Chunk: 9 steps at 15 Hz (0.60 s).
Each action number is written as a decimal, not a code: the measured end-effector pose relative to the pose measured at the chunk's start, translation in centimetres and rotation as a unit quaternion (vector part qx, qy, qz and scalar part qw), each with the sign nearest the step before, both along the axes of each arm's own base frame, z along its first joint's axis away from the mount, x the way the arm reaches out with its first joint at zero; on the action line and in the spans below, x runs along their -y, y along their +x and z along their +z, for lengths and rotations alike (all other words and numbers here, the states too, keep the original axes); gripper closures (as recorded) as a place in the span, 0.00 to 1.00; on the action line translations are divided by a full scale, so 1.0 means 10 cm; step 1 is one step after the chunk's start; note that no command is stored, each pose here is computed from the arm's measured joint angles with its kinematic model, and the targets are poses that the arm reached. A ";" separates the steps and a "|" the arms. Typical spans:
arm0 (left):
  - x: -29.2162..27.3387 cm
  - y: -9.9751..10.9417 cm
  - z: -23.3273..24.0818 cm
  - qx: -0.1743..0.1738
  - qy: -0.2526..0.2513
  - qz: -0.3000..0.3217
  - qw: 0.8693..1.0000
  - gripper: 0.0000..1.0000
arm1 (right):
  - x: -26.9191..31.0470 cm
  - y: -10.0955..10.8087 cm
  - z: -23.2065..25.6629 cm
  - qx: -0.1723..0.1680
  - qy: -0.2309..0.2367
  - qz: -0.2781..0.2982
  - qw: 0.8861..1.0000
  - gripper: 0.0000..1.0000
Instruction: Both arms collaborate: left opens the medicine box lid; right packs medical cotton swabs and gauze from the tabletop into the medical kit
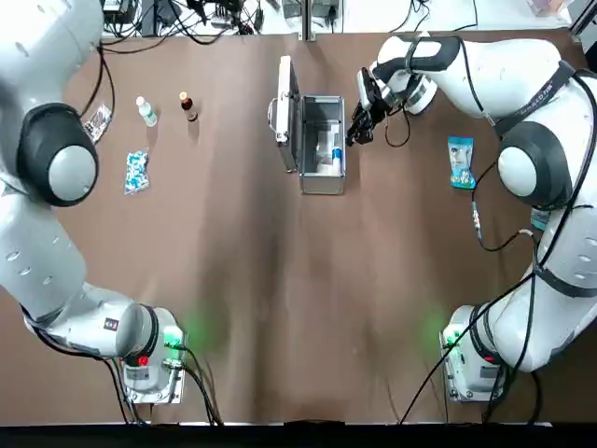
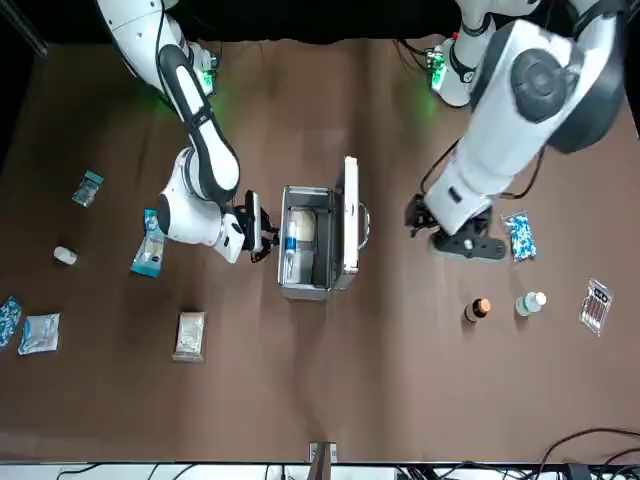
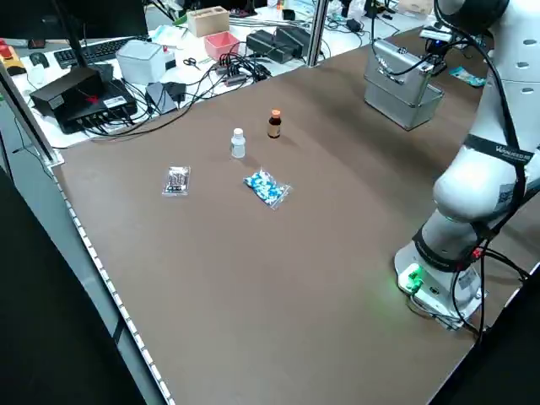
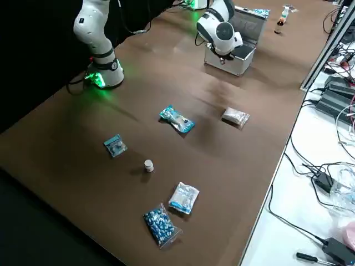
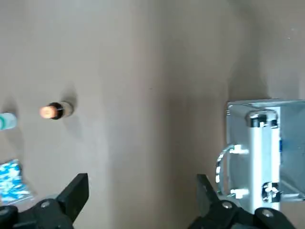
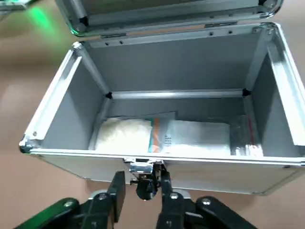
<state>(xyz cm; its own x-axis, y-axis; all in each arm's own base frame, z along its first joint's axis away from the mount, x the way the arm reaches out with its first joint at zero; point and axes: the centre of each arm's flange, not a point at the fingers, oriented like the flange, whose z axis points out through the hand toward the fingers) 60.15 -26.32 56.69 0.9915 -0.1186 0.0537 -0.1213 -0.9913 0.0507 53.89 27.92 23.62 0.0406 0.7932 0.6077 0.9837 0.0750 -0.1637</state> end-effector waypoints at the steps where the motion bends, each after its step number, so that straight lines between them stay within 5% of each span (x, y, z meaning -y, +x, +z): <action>1: -0.13 0.00 0.08 0.002 0.002 0.004 1.000 0.00 | 0.02 0.01 0.01 -0.005 0.003 0.002 1.000 0.63; 3: -0.38 0.03 0.23 0.010 0.002 0.021 1.000 0.00 | 0.08 0.04 0.05 -0.026 0.018 0.009 0.999 0.59; 6: -0.73 -0.01 0.37 -0.002 0.012 0.047 0.999 0.00 | 0.22 0.05 0.15 -0.064 0.045 0.024 0.997 0.32; 9: -0.97 -0.03 0.47 -0.007 0.015 0.065 0.998 0.00 | 0.44 0.14 0.36 -0.072 0.062 0.027 0.995 0.21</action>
